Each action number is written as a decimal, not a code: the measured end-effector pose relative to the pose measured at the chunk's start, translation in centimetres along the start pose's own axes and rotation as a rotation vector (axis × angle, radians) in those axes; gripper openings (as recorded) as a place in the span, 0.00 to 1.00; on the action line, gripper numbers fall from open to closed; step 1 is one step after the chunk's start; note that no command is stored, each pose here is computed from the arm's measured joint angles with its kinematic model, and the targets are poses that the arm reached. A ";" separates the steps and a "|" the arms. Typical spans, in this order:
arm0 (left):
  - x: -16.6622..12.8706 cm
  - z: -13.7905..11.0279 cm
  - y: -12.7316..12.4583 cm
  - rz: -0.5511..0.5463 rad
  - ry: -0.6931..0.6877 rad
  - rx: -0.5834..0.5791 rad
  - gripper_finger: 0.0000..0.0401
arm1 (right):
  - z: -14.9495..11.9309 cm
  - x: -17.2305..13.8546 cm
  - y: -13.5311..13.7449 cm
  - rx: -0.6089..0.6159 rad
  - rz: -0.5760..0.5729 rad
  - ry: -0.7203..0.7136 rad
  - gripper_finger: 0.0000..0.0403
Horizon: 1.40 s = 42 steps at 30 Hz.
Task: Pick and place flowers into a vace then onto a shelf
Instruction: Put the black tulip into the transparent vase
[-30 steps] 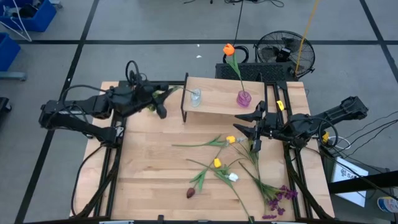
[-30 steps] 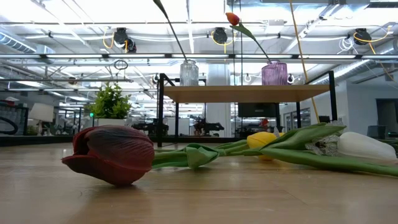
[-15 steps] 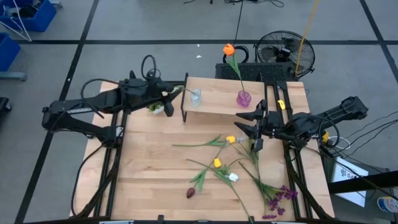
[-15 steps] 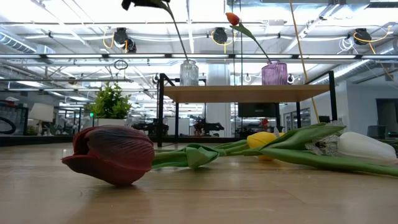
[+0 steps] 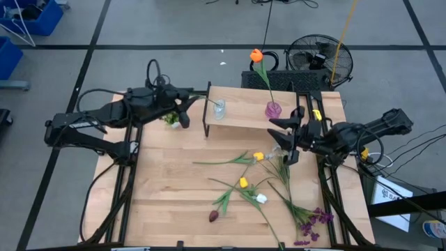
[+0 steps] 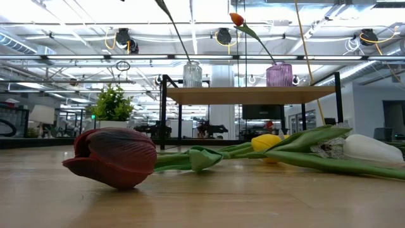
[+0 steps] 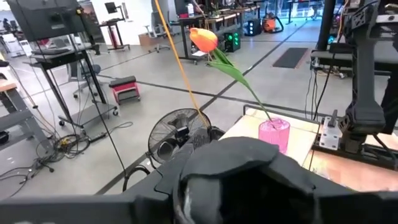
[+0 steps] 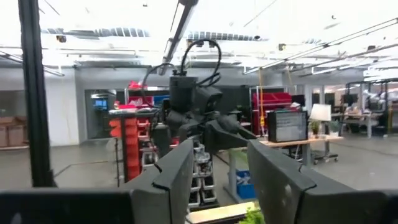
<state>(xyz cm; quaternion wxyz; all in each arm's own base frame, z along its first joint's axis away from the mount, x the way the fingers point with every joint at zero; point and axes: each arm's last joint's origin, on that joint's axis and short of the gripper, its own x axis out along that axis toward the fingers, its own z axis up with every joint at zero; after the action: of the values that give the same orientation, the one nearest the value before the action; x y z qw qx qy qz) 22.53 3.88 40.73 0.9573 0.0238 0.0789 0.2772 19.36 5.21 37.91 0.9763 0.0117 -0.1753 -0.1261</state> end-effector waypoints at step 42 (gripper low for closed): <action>2.5 -0.1 -0.8 0.007 -0.048 -0.068 0.38 | -12.9 17.9 -9.5 -0.250 -0.087 0.291 0.44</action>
<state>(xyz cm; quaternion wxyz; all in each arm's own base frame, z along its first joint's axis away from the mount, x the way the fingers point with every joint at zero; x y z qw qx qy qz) 24.96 4.54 40.24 0.9582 -0.0019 0.0463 0.2823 37.77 -8.75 31.24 0.9788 -0.0841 -0.0144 -0.1861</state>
